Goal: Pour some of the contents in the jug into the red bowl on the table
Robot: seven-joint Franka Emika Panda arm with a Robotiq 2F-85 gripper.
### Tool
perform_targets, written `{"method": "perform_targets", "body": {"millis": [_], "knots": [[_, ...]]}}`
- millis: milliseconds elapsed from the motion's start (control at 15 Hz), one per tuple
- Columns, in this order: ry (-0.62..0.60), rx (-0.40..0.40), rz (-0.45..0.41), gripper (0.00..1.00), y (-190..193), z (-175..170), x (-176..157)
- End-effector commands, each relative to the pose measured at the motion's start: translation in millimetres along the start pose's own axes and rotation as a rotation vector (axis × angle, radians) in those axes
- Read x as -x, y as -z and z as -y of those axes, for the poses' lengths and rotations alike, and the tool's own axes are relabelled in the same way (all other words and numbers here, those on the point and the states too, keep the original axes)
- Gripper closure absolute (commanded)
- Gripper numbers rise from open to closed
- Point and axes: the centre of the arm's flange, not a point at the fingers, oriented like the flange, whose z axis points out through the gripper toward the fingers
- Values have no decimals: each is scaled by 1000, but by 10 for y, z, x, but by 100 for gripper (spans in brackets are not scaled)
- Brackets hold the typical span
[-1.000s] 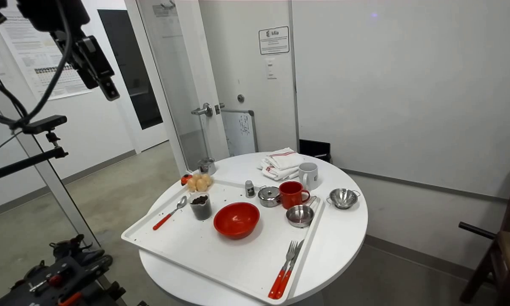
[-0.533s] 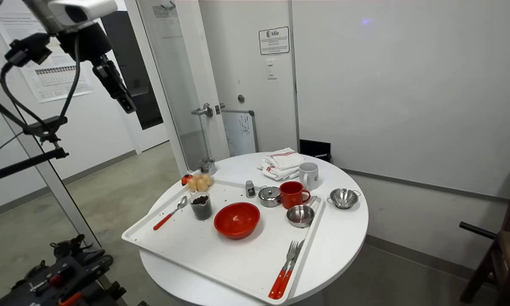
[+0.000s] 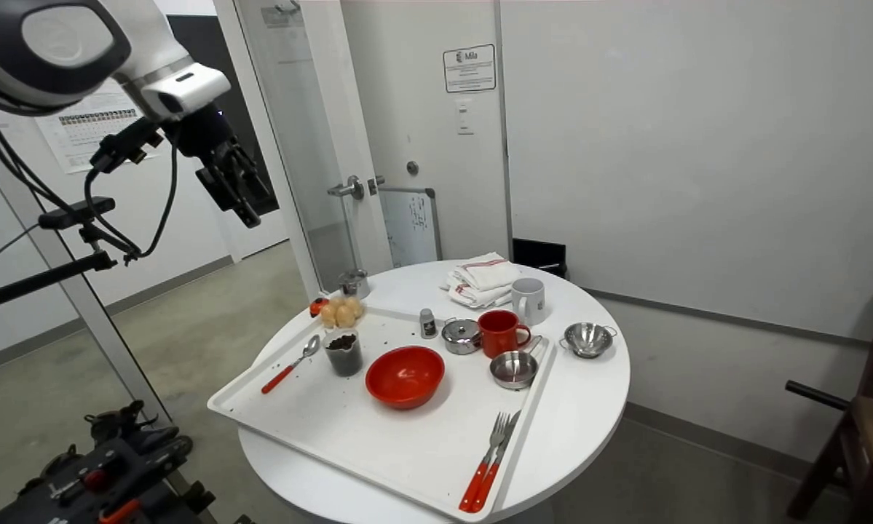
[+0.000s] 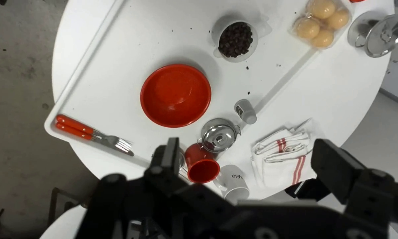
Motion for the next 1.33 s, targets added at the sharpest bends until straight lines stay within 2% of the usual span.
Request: {"method": "perform_targets", "body": {"millis": [0, 133, 200, 400, 867, 1133, 1267], "knots": [[-1, -2, 0, 0, 10, -4, -6], [-2, -9, -5, 0, 51, -10, -14], [-131, 62, -21, 0, 45, -68, -42], [-268, 119, -40, 0, -108, -53, -87], [-614, 267, -42, 0, -537, 479, 19], [-782, 379, -9, 0, -865, 702, -71], [-840, 448, 52, 0, -1058, 750, -159]]}}
